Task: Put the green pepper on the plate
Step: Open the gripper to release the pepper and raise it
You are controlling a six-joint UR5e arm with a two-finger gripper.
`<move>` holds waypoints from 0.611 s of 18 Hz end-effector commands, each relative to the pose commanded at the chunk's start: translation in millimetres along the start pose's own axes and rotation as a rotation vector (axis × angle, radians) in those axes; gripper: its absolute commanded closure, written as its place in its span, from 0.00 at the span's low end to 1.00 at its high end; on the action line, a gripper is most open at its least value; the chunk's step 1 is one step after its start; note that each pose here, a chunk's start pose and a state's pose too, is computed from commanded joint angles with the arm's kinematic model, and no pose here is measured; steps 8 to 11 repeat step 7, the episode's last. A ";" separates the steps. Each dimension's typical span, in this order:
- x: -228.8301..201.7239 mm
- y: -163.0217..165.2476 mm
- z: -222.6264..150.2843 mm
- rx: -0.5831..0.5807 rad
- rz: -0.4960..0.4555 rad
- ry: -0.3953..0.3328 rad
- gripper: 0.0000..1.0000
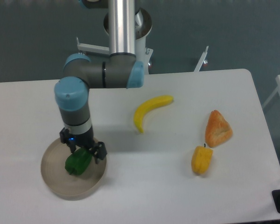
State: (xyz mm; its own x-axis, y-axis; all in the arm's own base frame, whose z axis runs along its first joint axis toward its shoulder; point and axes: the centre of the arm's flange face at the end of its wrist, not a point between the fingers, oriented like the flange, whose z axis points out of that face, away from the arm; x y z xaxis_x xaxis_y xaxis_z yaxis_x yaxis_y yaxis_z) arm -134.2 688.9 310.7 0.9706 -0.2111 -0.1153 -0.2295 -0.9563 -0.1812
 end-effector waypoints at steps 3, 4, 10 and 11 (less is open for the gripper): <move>-29.3 18.8 -10.8 -0.020 0.055 0.001 0.00; -38.5 24.0 -10.6 -0.030 0.055 0.005 0.00; -52.7 33.2 -16.2 -0.031 0.068 -0.002 0.00; -52.7 33.2 -16.2 -0.031 0.068 -0.002 0.00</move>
